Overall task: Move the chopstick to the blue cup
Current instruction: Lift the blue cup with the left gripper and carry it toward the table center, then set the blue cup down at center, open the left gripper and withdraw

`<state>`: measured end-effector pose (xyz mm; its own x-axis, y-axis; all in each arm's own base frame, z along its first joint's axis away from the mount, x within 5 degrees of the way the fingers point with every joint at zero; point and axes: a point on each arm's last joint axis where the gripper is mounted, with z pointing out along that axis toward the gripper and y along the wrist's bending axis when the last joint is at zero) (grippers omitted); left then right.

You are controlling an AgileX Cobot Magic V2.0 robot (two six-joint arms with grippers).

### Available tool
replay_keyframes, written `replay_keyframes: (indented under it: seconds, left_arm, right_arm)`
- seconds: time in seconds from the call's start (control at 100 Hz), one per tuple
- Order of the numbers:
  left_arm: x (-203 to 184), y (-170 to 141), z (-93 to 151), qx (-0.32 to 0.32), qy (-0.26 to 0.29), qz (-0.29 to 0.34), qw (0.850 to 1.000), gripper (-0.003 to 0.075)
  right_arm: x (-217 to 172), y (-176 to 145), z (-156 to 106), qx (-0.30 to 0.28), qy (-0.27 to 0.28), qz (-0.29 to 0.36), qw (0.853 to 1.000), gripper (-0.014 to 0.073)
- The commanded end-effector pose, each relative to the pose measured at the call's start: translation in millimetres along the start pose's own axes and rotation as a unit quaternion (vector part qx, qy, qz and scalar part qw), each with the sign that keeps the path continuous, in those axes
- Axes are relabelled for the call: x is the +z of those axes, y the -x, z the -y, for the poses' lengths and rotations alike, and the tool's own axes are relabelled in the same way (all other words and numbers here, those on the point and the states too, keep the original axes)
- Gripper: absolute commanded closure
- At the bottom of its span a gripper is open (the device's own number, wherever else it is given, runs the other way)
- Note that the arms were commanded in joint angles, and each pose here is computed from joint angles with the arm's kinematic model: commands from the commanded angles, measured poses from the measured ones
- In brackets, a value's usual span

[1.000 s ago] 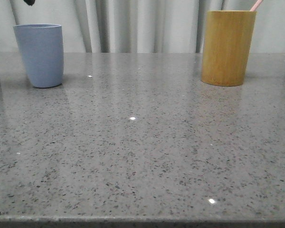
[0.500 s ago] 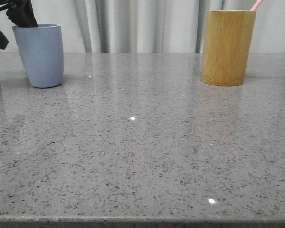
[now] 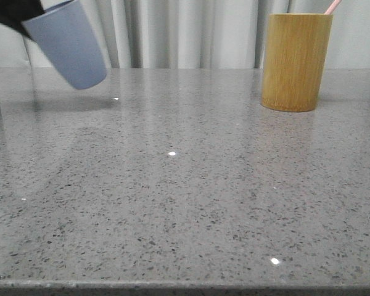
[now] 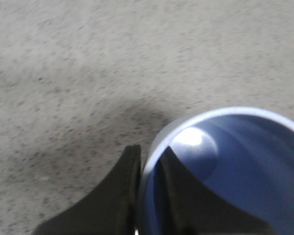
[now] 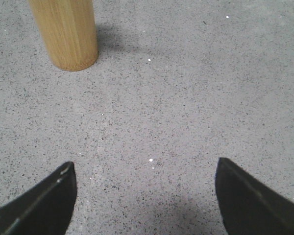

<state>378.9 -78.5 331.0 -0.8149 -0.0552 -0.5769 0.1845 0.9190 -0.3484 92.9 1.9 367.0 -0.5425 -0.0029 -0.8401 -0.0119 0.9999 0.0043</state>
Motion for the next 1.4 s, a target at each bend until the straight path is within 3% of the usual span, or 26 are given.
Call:
replay_keyframes:
  seconds: [0.0,0.34,0.68,0.86,1.39]
  left_arm:
    - [-33,16,31,0.019,-0.039,0.05,0.998,0.0739]
    - [-20,29,102,0.121,-0.077,0.015,0.99,0.0739]
    - [23,20,148,0.207,-0.042,-0.036,0.977,0.0739]
    - [32,13,158,0.228,-0.033,-0.047,0.972,0.0739]
    - [35,10,156,0.234,-0.022,-0.062,0.97,0.0739]
  right_arm:
    - [-5,13,0,-0.002,-0.001,0.039,0.999,0.0015]
    - [-5,13,0,-0.002,-0.001,0.04,0.999,0.0015]
    - [-5,13,0,-0.002,-0.001,0.04,0.999,0.0015]
    - [-5,13,0,-0.002,-0.001,0.04,0.999,0.0015]
    - [-5,13,0,-0.002,0.0,0.04,0.999,0.0015]
